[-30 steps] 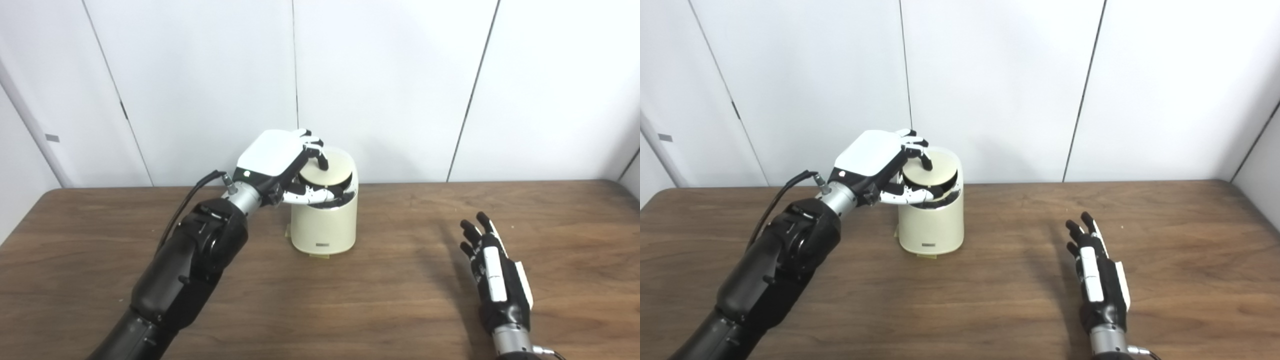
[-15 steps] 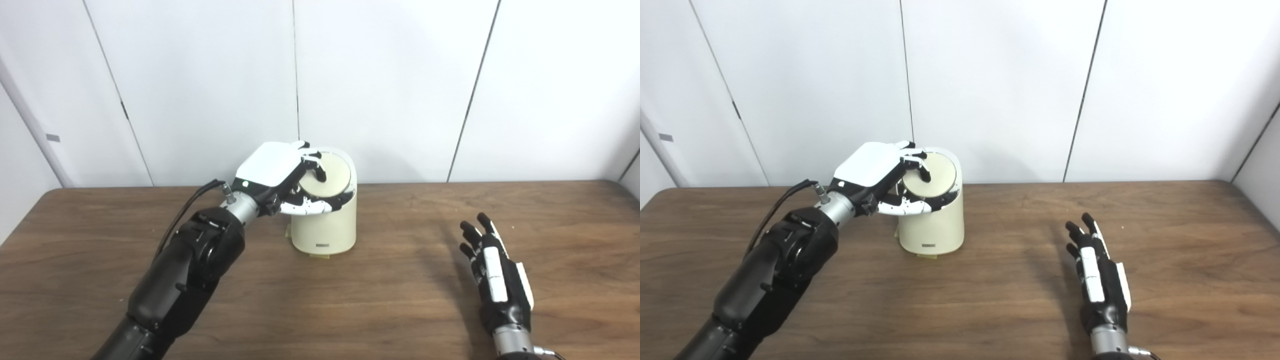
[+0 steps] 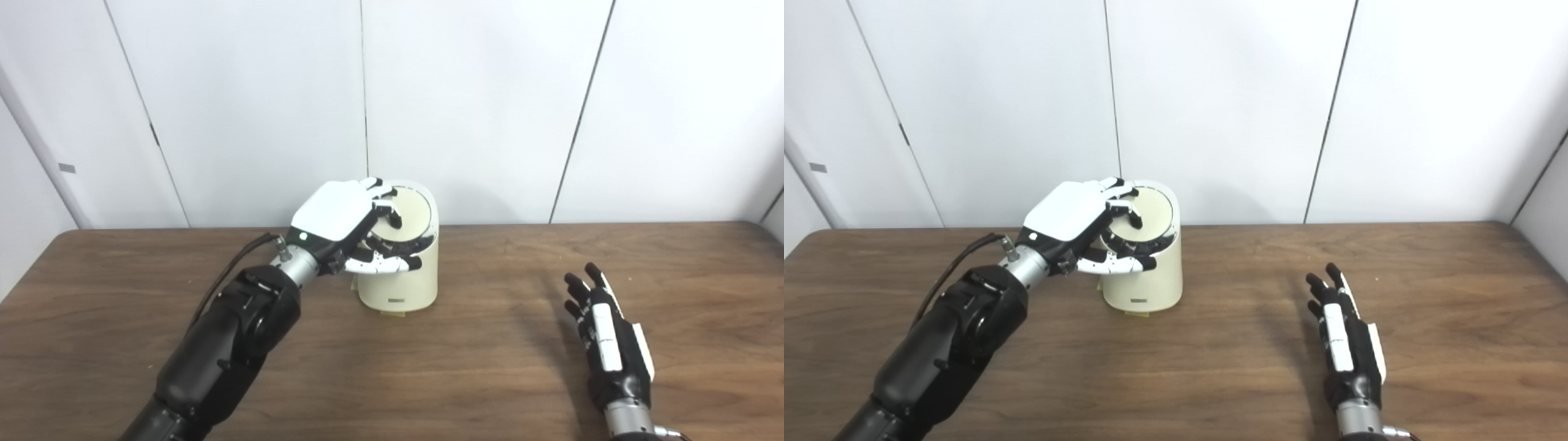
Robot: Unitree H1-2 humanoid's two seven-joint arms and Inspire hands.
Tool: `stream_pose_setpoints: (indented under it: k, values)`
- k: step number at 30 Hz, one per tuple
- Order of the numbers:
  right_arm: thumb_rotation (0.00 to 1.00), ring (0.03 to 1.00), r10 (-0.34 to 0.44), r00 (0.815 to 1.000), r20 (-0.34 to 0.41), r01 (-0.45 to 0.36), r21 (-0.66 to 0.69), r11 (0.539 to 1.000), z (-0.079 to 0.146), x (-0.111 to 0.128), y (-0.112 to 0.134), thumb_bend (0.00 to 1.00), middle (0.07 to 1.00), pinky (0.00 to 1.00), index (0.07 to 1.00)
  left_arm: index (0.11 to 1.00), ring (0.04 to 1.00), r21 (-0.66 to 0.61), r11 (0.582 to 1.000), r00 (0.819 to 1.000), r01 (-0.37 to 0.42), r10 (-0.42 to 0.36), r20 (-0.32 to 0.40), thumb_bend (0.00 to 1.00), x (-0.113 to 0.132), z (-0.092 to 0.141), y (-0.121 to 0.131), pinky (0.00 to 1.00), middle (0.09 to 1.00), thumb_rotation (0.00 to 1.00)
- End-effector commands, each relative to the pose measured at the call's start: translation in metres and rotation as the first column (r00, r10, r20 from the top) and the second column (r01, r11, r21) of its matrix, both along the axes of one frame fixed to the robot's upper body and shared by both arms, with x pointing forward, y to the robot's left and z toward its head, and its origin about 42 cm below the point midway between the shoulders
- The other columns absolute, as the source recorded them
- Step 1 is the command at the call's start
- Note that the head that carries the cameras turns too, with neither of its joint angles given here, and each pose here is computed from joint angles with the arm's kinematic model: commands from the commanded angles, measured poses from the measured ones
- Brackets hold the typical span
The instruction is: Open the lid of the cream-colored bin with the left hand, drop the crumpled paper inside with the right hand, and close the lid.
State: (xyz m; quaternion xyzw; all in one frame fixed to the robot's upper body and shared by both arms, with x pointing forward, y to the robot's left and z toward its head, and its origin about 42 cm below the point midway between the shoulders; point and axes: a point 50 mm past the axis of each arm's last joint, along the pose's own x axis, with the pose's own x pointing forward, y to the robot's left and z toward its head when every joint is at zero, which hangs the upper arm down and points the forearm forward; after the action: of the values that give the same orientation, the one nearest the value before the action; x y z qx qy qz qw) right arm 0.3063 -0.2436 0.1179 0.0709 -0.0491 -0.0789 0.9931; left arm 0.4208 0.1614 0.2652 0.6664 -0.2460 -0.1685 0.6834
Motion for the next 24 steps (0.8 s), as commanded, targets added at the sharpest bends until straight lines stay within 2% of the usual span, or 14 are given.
stream_pose_setpoints:
  k: [1,8,17,18,20,23,24]
  values:
    - [0.84,0.931,0.005,1.000,0.025,-0.006,0.040,0.999,0.002,-0.002,0.012,0.60,0.861,0.92,0.938,0.689,0.971,0.099,0.995,1.000,0.010,-0.011,0.008,0.69,0.000,0.000,0.002,0.96,0.924,0.82]
    - [0.85,0.935,0.005,1.000,0.027,-0.006,0.041,0.999,0.003,-0.003,0.012,0.60,0.861,0.93,0.939,0.685,0.989,0.191,0.981,1.000,0.020,-0.020,-0.002,0.69,0.000,-0.011,0.000,0.98,0.942,0.80]
    - [0.85,0.936,0.003,1.000,0.029,-0.004,0.034,0.999,0.004,-0.003,0.012,0.60,0.861,0.93,0.941,0.715,0.979,0.164,0.986,0.999,0.029,-0.026,-0.020,0.69,-0.005,-0.010,0.000,0.97,0.940,0.85]
    - [0.86,0.938,0.002,1.000,0.029,-0.003,0.033,0.999,0.004,-0.003,0.012,0.59,0.863,0.93,0.941,0.730,0.968,0.147,0.989,0.999,0.031,-0.030,-0.010,0.69,-0.005,-0.008,0.001,0.96,0.932,0.87]
    - [0.86,0.937,0.002,1.000,0.028,-0.003,0.030,1.000,0.004,-0.002,0.012,0.59,0.864,0.92,0.941,0.745,0.940,0.065,0.998,0.999,0.026,-0.028,0.023,0.69,-0.008,-0.004,0.000,0.93,0.905,0.83]
    - [0.85,0.935,0.000,1.000,0.027,-0.001,0.034,0.999,0.004,-0.001,0.011,0.60,0.864,0.92,0.941,0.789,0.896,-0.118,0.993,0.999,0.005,0.000,0.041,0.67,-0.013,0.008,0.000,0.86,0.868,0.79]
    - [0.84,0.933,-0.001,1.000,0.027,0.000,0.037,0.999,0.003,-0.001,0.011,0.60,0.861,0.92,0.939,0.801,0.874,-0.184,0.983,0.999,-0.006,0.013,0.040,0.66,-0.014,0.014,0.000,0.80,0.859,0.77]
